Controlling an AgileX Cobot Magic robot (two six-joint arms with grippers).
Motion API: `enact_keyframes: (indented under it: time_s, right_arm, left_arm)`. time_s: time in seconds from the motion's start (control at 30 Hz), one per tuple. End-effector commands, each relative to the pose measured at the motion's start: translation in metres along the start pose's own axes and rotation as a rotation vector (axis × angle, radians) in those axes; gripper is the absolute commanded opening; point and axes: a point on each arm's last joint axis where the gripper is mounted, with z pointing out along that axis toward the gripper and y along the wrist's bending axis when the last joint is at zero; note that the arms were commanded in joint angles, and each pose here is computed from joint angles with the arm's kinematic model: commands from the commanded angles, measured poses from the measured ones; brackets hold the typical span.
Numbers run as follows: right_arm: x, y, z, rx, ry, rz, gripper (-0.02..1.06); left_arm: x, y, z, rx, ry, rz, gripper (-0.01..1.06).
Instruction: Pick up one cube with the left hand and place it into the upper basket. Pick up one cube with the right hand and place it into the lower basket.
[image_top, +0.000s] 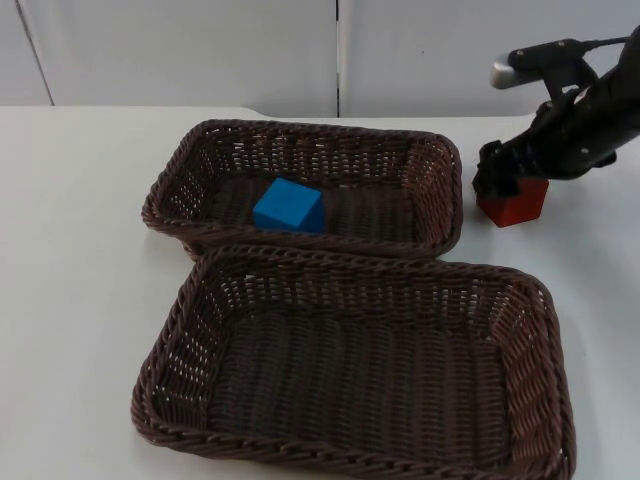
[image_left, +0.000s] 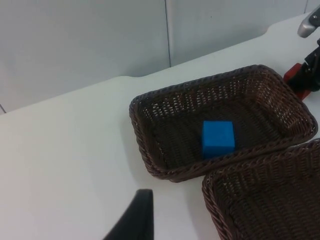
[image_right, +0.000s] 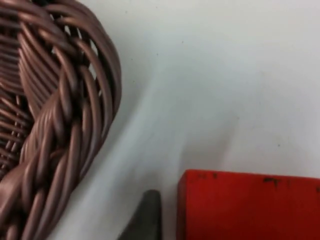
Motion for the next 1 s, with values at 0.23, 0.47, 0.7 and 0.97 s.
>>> enact_keyframes:
  time_s: [0.23,0.47,0.7,0.97]
  right_arm:
    - [-0.005,0.000,-0.005,-0.010,-0.003,0.022,0.16]
    - [-0.017,0.000,-0.040,-0.033,0.068,-0.079,0.00]
    - [-0.043,0.002,-0.119,-0.058,0.106,-0.091,0.00]
    - [-0.057,0.043,-0.182,-0.112,0.045,-0.168,0.00]
  left_arm:
    - [0.002,0.000,0.000,-0.001,0.001,0.000,1.05]
    - [0.002,0.000,0.000,-0.001,0.001,0.000,1.05]
    - [0.002,0.000,0.000,0.002,0.001,-0.004,1.05]
    - [0.002,-0.001,0.000,0.004,0.003,-0.006,1.05]
